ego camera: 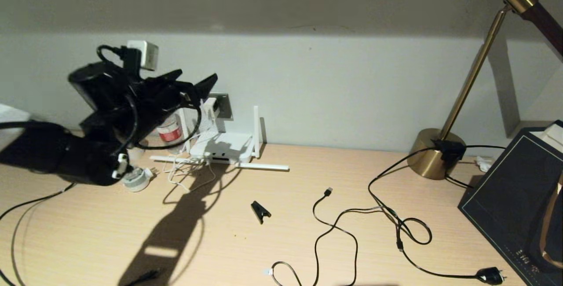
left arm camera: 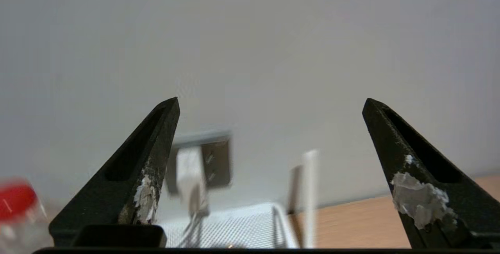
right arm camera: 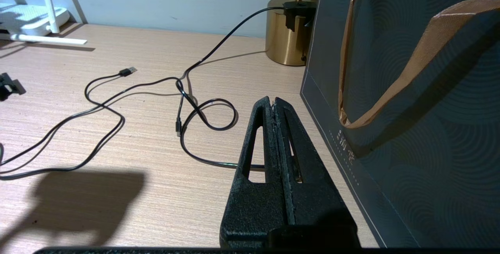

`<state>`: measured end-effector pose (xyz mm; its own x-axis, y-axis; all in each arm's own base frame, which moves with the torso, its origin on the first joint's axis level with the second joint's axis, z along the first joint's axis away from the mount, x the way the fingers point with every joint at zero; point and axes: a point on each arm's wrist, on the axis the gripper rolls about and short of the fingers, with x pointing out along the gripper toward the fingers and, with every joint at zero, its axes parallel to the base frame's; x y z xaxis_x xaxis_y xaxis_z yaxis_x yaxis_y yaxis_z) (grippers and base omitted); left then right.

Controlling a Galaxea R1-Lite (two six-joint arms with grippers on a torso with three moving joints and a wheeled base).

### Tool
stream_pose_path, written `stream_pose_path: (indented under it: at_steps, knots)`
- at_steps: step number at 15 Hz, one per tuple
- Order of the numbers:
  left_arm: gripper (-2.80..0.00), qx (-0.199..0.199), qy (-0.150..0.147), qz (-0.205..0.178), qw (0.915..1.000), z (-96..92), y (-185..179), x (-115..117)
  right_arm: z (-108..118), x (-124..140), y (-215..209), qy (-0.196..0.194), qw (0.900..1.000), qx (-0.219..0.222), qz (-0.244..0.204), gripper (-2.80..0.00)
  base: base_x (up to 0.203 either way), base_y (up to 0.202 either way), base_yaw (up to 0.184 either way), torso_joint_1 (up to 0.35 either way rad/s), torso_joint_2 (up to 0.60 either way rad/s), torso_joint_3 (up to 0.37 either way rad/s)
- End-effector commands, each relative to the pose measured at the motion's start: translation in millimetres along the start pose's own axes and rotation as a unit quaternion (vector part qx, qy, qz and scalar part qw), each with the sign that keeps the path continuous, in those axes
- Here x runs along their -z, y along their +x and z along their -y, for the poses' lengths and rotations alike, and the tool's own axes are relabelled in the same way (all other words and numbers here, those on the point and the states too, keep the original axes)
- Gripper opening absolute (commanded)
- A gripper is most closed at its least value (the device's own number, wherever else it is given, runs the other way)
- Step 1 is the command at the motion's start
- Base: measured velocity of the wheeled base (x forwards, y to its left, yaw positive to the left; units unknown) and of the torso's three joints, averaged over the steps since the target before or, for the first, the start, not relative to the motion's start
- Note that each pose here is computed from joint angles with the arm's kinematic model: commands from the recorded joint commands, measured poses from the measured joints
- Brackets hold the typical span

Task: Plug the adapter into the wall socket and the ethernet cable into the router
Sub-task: Pick up cable

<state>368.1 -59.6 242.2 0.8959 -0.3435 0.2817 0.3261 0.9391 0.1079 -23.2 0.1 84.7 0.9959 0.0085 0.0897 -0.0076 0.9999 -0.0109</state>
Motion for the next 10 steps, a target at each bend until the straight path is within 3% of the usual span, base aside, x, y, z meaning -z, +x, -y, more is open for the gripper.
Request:
stream_pose_path:
  at_steps: [1,2,3,4,6,7,8,9,10]
  knots:
    - [0.00,0.044,0.032,0.018,0.9984,2.1,-55,-96,0,10,2,0.000,1.000,-0.001,-0.018,-2.80,0.000,0.000,0.000,0.000,0.00,0.000]
    - [0.00,0.069,0.039,-0.041,0.9960,0.8,-73,-103,0,10,2,0.000,1.000,-0.001,-0.018,-2.80,0.000,0.000,0.000,0.000,0.00,0.000]
    - [0.00,0.096,0.049,-0.109,0.9882,0.2,-94,-103,0,10,2,0.000,1.000,-0.001,-0.018,-2.80,0.000,0.000,0.000,0.000,0.00,0.000]
    - [0.00,0.123,0.065,-0.176,0.9746,1.8,-117,-96,0,10,2,0.000,1.000,-0.001,-0.018,-2.80,0.000,0.000,0.000,0.000,0.00,0.000]
    - [0.00,0.186,0.115,-0.283,0.9340,10.1,-160,-66,0,10,2,0.000,1.000,-0.001,-0.018,-2.80,0.000,0.000,0.000,0.000,0.00,0.000]
    - [0.00,0.214,0.137,-0.315,0.9147,14.9,-177,-49,0,10,2,0.000,1.000,-0.001,-0.018,-2.80,0.000,0.000,0.000,0.000,0.00,0.000]
    - [0.00,0.236,0.181,-0.332,0.8951,15.8,-189,-37,0,10,2,0.000,1.000,-0.001,-0.018,-2.80,0.000,0.000,0.000,0.000,0.00,0.000]
    - [0.00,0.251,0.235,-0.358,0.8680,11.4,-201,-26,0,10,2,0.000,1.000,-0.001,-0.018,-2.80,0.000,0.000,0.000,0.000,0.00,0.000]
    - [0.00,0.263,0.287,-0.392,0.8337,3.9,-213,-16,0,10,2,0.000,1.000,-0.001,-0.018,-2.80,0.000,0.000,0.000,0.000,0.00,0.000]
